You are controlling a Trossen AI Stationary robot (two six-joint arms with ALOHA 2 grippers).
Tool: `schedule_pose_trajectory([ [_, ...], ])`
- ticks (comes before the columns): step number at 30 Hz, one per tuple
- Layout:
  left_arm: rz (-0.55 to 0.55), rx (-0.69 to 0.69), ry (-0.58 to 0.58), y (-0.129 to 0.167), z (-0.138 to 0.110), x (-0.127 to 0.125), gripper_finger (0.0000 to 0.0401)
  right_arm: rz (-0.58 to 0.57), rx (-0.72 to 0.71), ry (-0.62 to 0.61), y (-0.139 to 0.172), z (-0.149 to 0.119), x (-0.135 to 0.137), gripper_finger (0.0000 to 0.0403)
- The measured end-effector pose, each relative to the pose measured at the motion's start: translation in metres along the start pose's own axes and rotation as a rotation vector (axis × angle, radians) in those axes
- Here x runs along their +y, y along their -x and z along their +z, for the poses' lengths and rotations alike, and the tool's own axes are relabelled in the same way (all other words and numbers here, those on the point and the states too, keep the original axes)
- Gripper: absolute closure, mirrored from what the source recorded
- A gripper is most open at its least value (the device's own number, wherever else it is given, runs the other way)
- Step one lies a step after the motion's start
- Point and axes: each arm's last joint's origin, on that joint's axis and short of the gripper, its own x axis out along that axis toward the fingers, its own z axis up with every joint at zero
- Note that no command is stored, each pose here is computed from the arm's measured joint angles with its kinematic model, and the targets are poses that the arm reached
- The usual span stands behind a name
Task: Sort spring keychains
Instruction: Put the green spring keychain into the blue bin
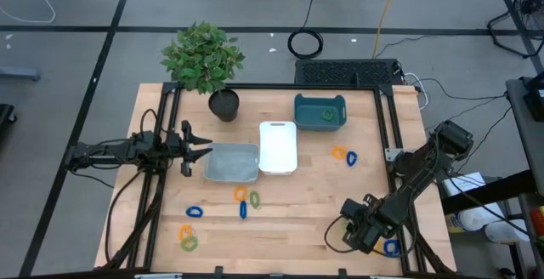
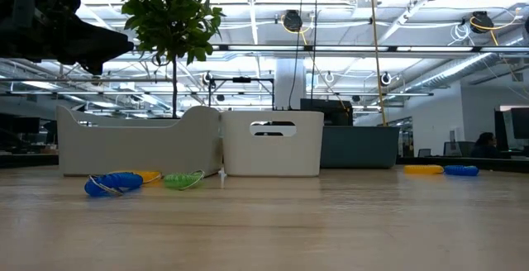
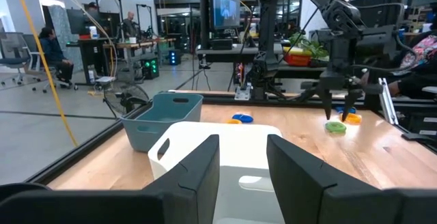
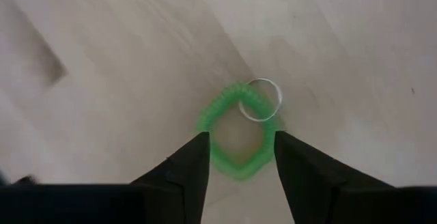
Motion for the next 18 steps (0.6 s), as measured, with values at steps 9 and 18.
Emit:
schedule_pose_trajectory([
  [9, 0.0, 0.0, 0.0, 0.0, 0.0, 0.0, 0.027, -0.093, 0.017, 0.041, -0.015, -0.002, -0.002, 0.0256],
  [18, 0.0, 0.0, 0.0, 0.0, 0.0, 0.0, 0.027, -0.106, 0.038, 0.063, -0.021, -0.003, 0.0, 0.0262],
])
